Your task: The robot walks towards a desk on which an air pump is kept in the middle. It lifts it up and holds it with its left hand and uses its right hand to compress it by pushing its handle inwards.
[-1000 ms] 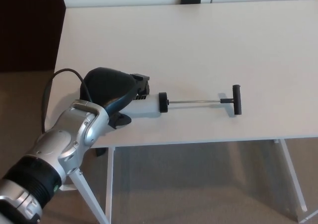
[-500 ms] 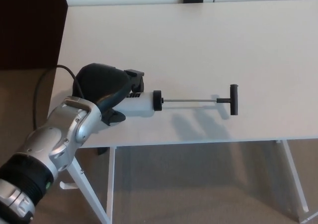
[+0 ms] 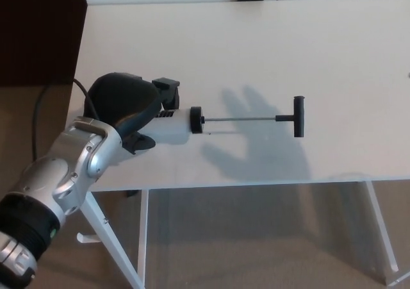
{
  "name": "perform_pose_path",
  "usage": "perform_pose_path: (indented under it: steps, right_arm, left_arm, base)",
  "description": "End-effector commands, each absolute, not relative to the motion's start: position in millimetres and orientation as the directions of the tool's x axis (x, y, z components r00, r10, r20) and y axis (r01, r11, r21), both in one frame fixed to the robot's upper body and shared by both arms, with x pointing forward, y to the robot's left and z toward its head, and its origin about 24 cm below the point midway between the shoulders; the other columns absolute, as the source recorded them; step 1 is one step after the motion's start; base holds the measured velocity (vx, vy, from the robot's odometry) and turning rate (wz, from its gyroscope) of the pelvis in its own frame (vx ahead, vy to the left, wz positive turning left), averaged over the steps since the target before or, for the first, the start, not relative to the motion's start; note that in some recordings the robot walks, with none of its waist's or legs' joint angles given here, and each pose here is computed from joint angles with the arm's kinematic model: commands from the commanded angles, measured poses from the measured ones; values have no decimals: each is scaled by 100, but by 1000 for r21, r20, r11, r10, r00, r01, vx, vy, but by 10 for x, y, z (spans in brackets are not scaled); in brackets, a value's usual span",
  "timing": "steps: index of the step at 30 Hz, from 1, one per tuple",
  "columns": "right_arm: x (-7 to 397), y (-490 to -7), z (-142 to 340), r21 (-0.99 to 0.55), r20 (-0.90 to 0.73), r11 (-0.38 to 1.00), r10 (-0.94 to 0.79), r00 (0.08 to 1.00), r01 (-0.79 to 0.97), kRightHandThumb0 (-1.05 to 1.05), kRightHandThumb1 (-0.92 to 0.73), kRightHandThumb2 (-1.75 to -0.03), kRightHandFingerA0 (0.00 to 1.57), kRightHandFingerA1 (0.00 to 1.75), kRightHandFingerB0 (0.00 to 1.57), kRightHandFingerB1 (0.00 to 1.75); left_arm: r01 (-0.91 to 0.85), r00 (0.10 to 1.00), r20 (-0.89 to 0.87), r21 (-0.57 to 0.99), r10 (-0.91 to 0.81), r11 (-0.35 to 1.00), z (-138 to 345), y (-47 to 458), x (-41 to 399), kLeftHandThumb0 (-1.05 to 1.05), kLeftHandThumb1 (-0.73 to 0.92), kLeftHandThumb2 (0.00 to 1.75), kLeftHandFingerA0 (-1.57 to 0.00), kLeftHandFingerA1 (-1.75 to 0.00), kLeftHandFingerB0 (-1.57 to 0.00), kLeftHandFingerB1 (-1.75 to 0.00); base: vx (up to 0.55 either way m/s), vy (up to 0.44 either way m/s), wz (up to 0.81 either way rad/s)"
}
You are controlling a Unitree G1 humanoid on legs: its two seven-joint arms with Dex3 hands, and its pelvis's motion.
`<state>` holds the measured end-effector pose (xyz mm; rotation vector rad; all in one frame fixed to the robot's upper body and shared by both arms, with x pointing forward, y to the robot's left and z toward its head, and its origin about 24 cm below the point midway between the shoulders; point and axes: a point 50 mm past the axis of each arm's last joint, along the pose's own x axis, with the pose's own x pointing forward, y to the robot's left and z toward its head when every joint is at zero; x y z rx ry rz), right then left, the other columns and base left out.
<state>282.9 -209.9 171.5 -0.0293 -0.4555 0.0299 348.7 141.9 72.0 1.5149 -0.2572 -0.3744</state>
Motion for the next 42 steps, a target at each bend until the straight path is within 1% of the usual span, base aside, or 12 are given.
perform_pose_path:
  steps: [1,2,3,5,10,13,14,26,31,35,36,42]
  right_arm:
    - [3361,-2108,965,-10,29,997,-73,997,73,-73,-87,-66,0,20,0,20]
    - [3361,-2108,965,-10,29,997,-73,997,73,-73,-87,-66,0,20,0,20]
    - [3379,-2098,823,25,-18,996,-85,996,85,-74,-71,-106,0,22,0,20]
    - [3373,-2096,748,46,-38,995,-90,995,92,-78,-72,-105,0,19,0,17]
    - [3318,-2071,543,84,-91,992,-90,992,98,-78,-72,-107,0,20,0,17]
    - [3294,-1985,469,110,-92,990,-73,993,83,-82,-75,-107,0,16,0,14]
    - [3288,-1953,455,114,-89,991,-67,994,77,-84,-76,-107,0,15,0,13]
    - [3175,-1729,252,139,-95,990,-5,995,18,-85,-77,-108,0,15,0,11]
    - [3164,-1694,234,164,-92,987,14,996,1,-87,-78,-109,0,13,0,9]
    - [3161,-1648,265,166,-69,986,24,997,-12,-90,-80,-112,0,13,0,9]
    - [3161,-1637,281,169,-61,985,29,998,-18,-89,-79,-112,0,13,0,10]
    - [3166,-1625,349,163,-33,986,42,999,-36,-86,-79,-113,0,15,0,12]
  left_arm:
    - [-52,889,72,997,-452,57,1123,1464,3605,-13,74,57,-75,-174,-84,-90]
    - [-52,889,72,997,-452,57,1123,1464,3605,-13,74,57,-75,-174,-84,-90]
    - [-49,890,73,997,-450,63,1133,1459,3606,-10,80,62,-77,-174,-70,-127]
    - [-47,891,71,997,-449,65,1137,1455,3609,-12,81,67,-74,-174,-64,-140]
    - [-48,888,71,997,-454,62,1137,1439,3614,-12,80,64,-75,-175,-82,-90]
    - [-42,891,66,997,-449,64,1143,1430,3612,-17,77,70,-97,-166,-79,-112]
    - [-41,891,65,997,-449,64,1147,1424,3613,-13,83,62,-72,-175,-65,-127]
    - [-53,880,87,995,-466,85,1152,1356,3619,-14,75,59,-73,-175,-70,-127]
    - [-74,879,109,993,-464,93,1163,1356,3626,-16,79,61,-76,-175,-81,-100]
    - [-61,880,100,993,-463,99,1145,1365,3625,-17,74,71,-102,-166,-75,-132]
    - [-57,880,95,994,-466,95,1141,1365,3625,-15,82,65,-76,-175,-64,-136]
    - [-51,881,77,996,-466,68,1132,1365,3627,-12,79,66,-73,-175,-61,-147]
  base:
    - [0,0,0]
    - [0,0,0]
    - [0,0,0]
    - [0,0,0]
    - [0,0,0]
    - [0,0,0]
    - [0,0,0]
    - [0,0,0]
    - [0,0,0]
    - [0,0,0]
    - [0,0,0]
    - [0,0,0]
